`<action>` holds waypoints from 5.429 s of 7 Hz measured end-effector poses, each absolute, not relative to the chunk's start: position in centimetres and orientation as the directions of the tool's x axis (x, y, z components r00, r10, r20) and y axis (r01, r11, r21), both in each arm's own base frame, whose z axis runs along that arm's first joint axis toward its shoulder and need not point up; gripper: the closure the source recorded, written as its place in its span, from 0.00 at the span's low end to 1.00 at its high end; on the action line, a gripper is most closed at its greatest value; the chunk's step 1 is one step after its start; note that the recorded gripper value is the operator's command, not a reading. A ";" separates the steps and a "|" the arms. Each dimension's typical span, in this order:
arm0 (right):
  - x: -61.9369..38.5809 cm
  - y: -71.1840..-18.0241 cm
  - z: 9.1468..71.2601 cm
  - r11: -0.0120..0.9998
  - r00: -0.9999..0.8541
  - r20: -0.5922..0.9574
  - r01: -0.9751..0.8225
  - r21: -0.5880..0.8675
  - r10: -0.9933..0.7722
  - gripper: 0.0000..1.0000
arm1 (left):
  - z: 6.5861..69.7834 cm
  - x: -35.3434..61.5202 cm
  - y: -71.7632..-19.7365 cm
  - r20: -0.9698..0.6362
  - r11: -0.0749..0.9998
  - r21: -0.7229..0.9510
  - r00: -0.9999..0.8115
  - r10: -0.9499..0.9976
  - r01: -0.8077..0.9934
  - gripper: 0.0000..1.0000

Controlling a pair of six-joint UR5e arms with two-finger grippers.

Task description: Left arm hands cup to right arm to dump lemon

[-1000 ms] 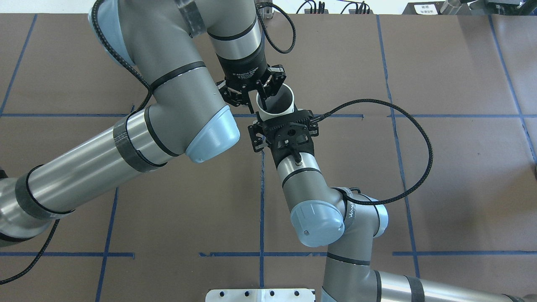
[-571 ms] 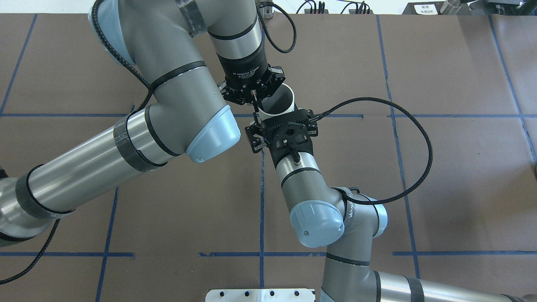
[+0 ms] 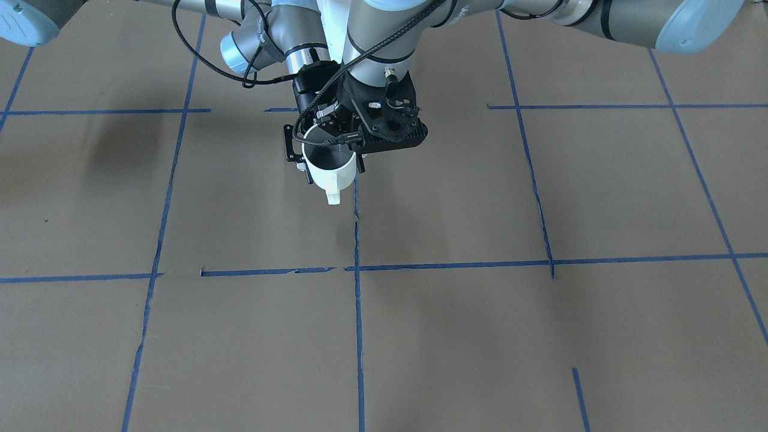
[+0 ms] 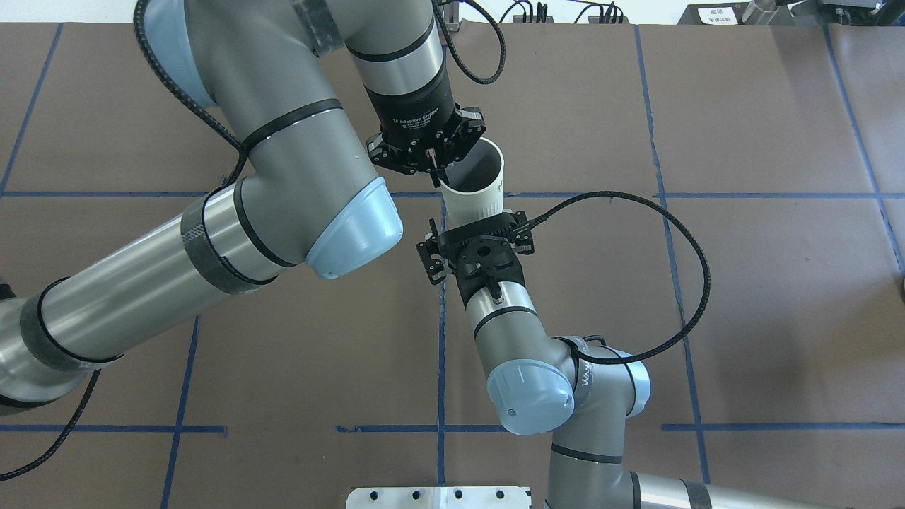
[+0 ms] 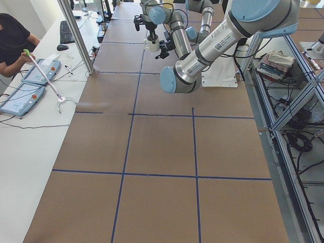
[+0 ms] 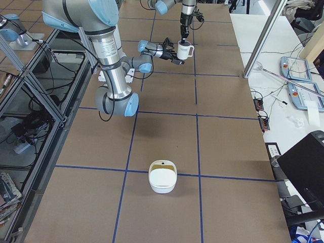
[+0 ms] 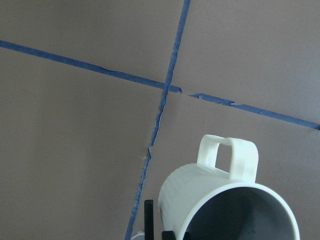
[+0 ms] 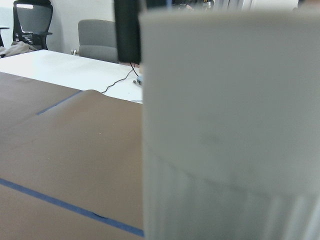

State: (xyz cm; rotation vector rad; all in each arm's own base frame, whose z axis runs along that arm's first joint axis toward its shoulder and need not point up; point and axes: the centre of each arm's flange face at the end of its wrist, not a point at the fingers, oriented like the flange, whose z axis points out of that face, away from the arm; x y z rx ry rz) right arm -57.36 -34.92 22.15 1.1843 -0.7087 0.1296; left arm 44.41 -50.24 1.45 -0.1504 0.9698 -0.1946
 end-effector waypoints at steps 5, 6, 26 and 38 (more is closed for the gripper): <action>-57.0 -36.1 23.5 0.399 0.794 0.554 -0.436 0.806 -0.251 0.00 | 3.4 34.9 -52.9 -0.825 0.961 -0.180 0.500 -0.263 0.208 1.00; -55.9 -37.0 24.6 0.401 0.802 0.547 -0.431 0.808 -0.240 0.00 | 7.5 32.0 -52.1 -0.826 0.969 -0.139 0.515 -0.228 0.205 1.00; -3.3 -43.2 45.9 0.995 0.760 0.643 0.060 0.079 -0.096 0.00 | 53.3 7.2 -48.7 -0.780 0.995 0.058 0.626 -0.008 0.085 0.00; 3.2 -34.8 60.8 0.995 0.684 0.726 0.103 -0.001 -0.070 0.00 | 58.1 -6.4 -48.3 -0.760 0.994 0.008 0.646 0.076 -0.107 0.00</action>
